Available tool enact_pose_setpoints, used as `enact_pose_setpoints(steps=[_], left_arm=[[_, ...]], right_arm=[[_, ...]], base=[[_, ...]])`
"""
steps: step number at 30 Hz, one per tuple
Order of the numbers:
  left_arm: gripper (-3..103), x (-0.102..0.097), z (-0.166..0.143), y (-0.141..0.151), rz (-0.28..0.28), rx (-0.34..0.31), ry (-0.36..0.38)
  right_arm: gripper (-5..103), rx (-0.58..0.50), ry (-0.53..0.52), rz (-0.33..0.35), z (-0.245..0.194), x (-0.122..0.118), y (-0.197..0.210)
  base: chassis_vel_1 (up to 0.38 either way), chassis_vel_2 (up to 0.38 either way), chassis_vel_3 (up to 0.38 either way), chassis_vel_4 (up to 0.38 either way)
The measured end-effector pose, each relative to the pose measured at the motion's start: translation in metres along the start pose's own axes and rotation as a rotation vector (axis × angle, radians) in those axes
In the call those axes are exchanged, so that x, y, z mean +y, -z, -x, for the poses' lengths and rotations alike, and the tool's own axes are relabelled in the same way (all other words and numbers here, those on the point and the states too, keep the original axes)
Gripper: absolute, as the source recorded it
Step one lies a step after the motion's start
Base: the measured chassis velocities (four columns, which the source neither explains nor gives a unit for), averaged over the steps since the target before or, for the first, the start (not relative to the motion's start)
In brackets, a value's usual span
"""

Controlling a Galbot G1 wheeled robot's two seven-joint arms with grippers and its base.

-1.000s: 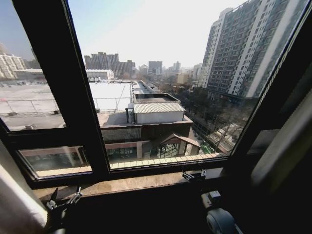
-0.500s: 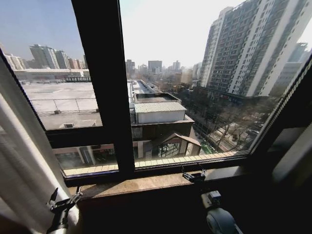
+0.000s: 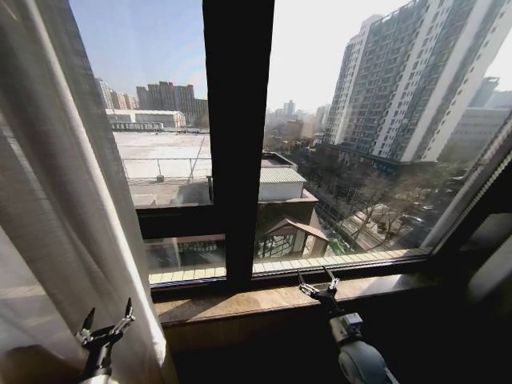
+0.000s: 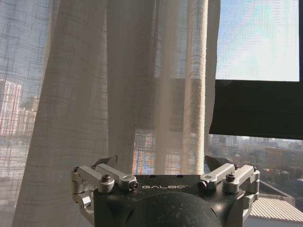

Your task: Open the curtains by pulling them apart, changing their state from closed to fully open.

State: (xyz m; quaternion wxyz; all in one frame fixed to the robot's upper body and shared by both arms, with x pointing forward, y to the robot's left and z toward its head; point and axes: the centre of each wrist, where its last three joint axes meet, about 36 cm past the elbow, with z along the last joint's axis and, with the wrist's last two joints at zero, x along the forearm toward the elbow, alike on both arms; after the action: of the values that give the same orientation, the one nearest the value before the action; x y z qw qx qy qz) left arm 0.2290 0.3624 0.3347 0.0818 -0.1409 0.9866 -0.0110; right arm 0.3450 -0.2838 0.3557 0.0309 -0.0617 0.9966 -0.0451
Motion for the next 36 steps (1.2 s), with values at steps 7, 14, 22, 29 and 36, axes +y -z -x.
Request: enact_pose_setpoints(steps=[7, 14, 22, 29, 36], left_arm=[[100, 0.0000, 0.0000, 0.0000, 0.000, 0.000, -0.001], [100, 0.0003, 0.0000, 0.0001, 0.001, 0.000, 0.000], [100, 0.0002, 0.0000, 0.0001, 0.000, 0.000, -0.001], [100, 0.0002, 0.0000, 0.0001, 0.001, 0.000, -0.001], [100, 0.0002, 0.0000, 0.0001, 0.000, 0.000, -0.001]], right_arm=[[100, 0.000, 0.000, 0.000, 0.0000, -0.0001, 0.0000], [100, 0.000, 0.000, 0.000, 0.0000, 0.0001, 0.0000], [100, 0.000, 0.000, 0.000, 0.0000, 0.0001, 0.0000], [100, 0.000, 0.000, 0.000, 0.0000, 0.0002, 0.0000], [100, 0.000, 0.000, 0.000, 0.0000, 0.0001, 0.0000]], base=[[-0.024, -0.014, 0.030, 0.024], [0.000, 0.000, 0.000, 0.000], [0.000, 0.000, 0.000, 0.000], [0.000, 0.000, 0.000, 0.000], [0.000, 0.000, 0.000, 0.000]])
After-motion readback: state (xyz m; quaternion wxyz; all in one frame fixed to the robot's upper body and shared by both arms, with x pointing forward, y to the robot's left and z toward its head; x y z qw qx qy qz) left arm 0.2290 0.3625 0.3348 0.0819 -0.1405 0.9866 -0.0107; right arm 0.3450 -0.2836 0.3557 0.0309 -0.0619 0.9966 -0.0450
